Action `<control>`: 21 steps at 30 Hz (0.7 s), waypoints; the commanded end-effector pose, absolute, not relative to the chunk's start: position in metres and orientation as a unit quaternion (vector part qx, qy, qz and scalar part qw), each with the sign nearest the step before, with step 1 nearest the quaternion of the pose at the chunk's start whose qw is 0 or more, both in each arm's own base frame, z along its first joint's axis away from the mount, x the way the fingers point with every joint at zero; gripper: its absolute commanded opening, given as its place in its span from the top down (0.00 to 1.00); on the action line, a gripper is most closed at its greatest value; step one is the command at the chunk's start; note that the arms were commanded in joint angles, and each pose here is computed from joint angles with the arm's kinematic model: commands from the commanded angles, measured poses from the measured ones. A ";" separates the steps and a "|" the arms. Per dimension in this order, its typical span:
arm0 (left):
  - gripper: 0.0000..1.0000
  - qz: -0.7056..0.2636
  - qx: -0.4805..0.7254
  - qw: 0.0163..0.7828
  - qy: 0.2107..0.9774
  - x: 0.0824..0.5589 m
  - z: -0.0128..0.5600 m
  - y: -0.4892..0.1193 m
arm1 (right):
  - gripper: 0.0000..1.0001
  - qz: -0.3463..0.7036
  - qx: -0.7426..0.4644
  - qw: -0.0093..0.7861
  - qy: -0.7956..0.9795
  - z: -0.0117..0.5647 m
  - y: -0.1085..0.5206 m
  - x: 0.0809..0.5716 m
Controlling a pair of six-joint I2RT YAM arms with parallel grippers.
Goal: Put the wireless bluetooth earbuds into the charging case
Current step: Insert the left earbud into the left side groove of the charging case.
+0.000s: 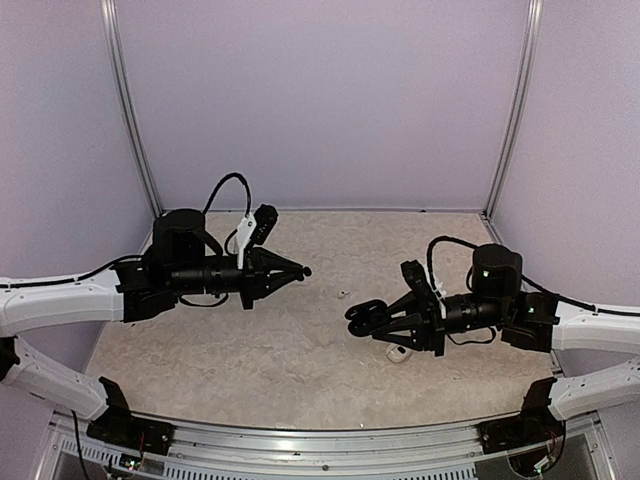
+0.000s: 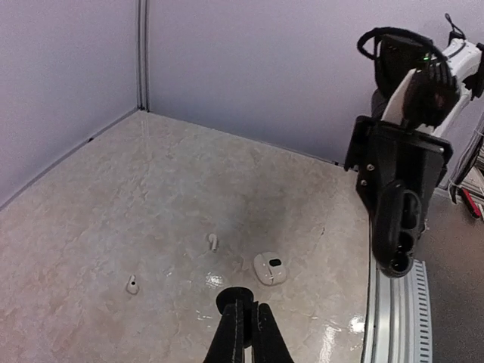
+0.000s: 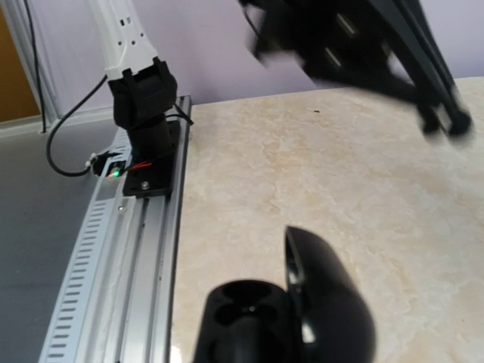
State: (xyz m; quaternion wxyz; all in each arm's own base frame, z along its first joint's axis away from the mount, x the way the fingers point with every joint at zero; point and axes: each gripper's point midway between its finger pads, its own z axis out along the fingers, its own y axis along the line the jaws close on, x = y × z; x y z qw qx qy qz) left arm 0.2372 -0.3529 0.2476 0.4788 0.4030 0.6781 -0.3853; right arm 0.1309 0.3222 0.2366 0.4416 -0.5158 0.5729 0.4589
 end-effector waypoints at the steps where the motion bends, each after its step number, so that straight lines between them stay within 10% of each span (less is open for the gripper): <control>1: 1.00 -0.412 0.462 0.520 0.589 0.190 0.296 -0.353 | 1.00 0.469 -0.534 0.441 0.548 0.249 0.328 0.127; 21: 1.00 -0.465 0.558 0.471 0.501 0.101 0.309 -0.400 | 1.00 0.484 -0.574 0.429 0.503 0.256 0.339 0.109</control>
